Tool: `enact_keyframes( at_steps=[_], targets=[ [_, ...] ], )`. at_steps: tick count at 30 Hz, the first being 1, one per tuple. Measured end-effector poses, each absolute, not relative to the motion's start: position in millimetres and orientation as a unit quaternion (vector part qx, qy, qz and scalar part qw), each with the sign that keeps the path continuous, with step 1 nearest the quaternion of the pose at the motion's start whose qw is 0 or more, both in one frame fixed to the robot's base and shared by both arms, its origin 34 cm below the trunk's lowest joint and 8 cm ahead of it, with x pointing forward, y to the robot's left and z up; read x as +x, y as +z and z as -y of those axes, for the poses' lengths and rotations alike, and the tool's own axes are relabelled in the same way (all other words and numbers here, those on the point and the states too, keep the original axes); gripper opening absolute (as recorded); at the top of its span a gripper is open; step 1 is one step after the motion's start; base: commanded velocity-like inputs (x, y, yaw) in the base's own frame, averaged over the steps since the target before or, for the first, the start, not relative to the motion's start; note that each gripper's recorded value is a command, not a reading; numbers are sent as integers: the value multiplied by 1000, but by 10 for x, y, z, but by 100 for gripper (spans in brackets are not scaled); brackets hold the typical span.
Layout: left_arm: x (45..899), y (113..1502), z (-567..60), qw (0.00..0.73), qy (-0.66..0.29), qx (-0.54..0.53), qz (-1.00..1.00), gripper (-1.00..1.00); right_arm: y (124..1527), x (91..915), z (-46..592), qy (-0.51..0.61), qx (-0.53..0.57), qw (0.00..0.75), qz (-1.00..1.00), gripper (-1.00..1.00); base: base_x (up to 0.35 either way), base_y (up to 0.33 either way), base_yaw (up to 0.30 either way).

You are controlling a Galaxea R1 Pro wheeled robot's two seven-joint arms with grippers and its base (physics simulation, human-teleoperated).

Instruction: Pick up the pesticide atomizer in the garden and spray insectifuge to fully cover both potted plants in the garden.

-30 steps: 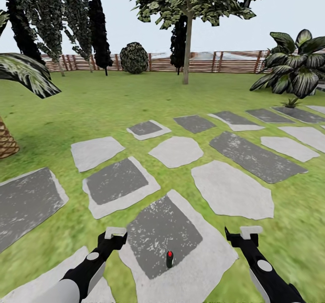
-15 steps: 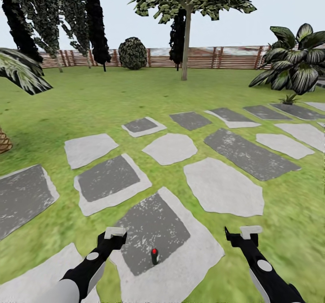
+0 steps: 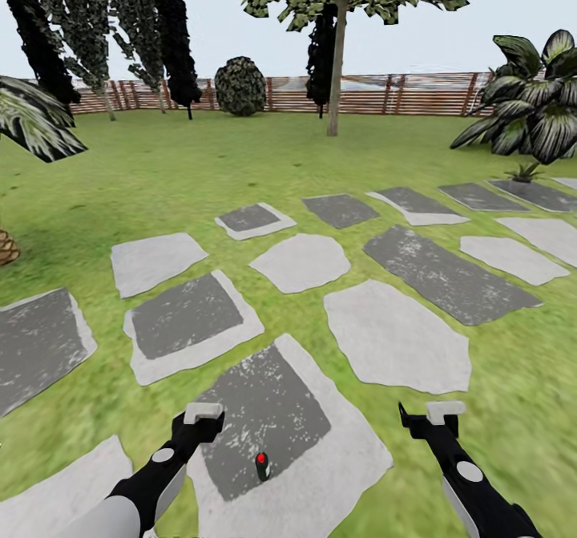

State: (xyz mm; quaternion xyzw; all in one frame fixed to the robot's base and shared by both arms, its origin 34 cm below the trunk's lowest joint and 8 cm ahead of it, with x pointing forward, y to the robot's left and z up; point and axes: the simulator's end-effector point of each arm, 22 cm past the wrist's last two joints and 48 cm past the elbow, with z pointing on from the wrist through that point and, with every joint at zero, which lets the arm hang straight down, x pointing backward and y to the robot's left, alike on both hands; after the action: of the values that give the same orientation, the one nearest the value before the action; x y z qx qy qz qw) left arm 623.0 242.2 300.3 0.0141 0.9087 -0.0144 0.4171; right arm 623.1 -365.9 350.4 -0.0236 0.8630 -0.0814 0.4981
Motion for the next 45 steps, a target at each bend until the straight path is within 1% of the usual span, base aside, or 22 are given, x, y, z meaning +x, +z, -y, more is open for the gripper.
enact_keyframes(
  at_steps=[5,12,18,34,38,45],
  targets=[
    [6211,2962,-2392,414,-16,14,-910,100,3462,6216,3653,-81,-24,495,-865,100,4,-24,73],
    [6193,2911,-2388,410,-16,14,-912,100,3404,6194,3653,-81,-24,490,-868,100,-144,-192,73],
    [6181,2882,-2387,407,-17,14,-913,100,3374,6182,3653,-81,-24,488,-869,100,-94,-245,73],
    [6144,2810,-2390,401,-17,13,-916,100,3306,6156,3652,-80,-25,482,-872,100,-3,-267,103],
    [6128,2789,-2391,399,-16,13,-917,100,3287,6148,3652,-80,-25,480,-873,100,0,-44,126],
    [6106,2735,-2395,399,-16,13,-917,100,3236,6133,3649,-80,-25,480,-873,100,0,-1,10]
  ],
)
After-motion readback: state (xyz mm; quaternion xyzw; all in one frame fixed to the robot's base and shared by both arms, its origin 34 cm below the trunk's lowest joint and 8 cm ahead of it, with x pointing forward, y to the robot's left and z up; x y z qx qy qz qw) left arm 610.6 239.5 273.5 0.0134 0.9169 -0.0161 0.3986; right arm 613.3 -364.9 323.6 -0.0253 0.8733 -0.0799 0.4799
